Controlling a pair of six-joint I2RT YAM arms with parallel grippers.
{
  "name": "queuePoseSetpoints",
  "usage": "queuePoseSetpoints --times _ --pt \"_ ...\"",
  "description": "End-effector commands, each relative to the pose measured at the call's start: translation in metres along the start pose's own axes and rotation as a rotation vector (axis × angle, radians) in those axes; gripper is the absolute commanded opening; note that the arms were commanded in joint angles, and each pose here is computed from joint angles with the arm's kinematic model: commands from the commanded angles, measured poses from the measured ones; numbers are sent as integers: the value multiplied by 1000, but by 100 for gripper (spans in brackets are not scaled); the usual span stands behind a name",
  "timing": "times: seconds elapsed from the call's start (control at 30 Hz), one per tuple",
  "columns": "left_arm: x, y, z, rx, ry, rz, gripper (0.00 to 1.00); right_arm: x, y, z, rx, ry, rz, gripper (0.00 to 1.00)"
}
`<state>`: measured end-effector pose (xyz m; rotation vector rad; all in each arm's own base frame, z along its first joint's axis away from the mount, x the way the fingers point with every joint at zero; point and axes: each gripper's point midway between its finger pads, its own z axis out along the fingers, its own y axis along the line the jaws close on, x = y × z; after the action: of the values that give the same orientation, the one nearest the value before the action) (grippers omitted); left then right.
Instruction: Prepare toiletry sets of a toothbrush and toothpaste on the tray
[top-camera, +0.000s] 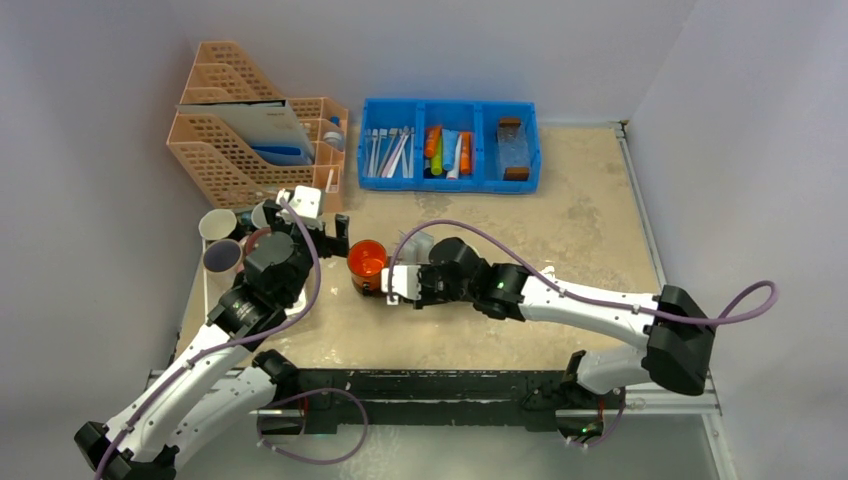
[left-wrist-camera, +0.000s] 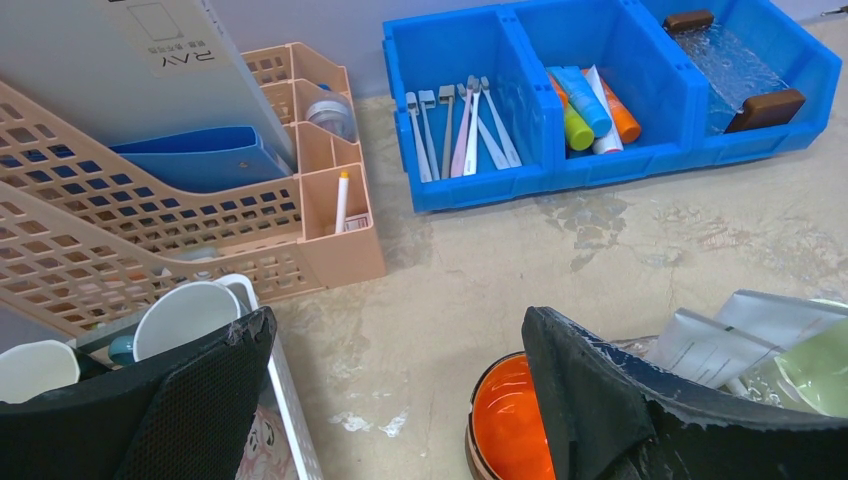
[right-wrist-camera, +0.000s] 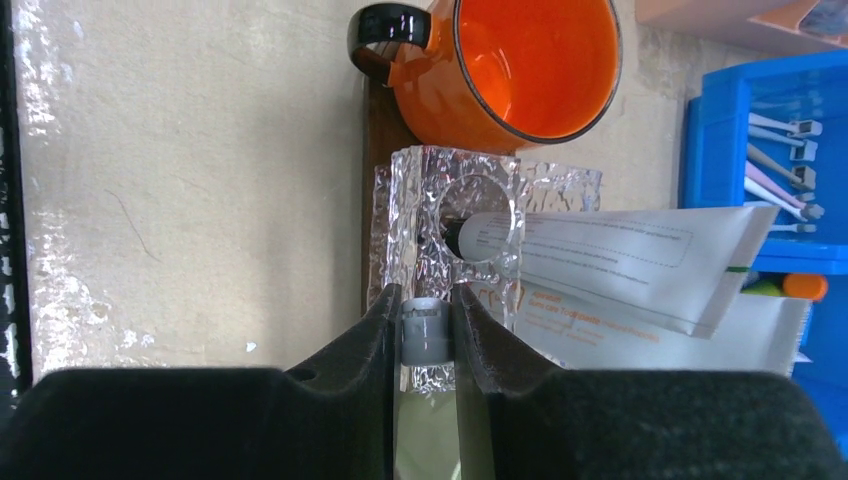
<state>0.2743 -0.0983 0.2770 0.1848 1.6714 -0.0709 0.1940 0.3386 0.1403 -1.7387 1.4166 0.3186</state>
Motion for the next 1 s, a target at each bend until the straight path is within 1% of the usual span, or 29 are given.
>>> queuePoseSetpoints --times 0.0,0.5,0.97 --pt "-3 2 -1 -4 -13 -1 92 -28 -8 -19 -3 -72 -5 1" --pt "-3 1 -1 -2 -13 -6 93 -57 1 -29 -89 -181 -15 0" --pt "-4 0 0 0 -16 -5 93 -73 3 -38 -89 -278 -23 0"
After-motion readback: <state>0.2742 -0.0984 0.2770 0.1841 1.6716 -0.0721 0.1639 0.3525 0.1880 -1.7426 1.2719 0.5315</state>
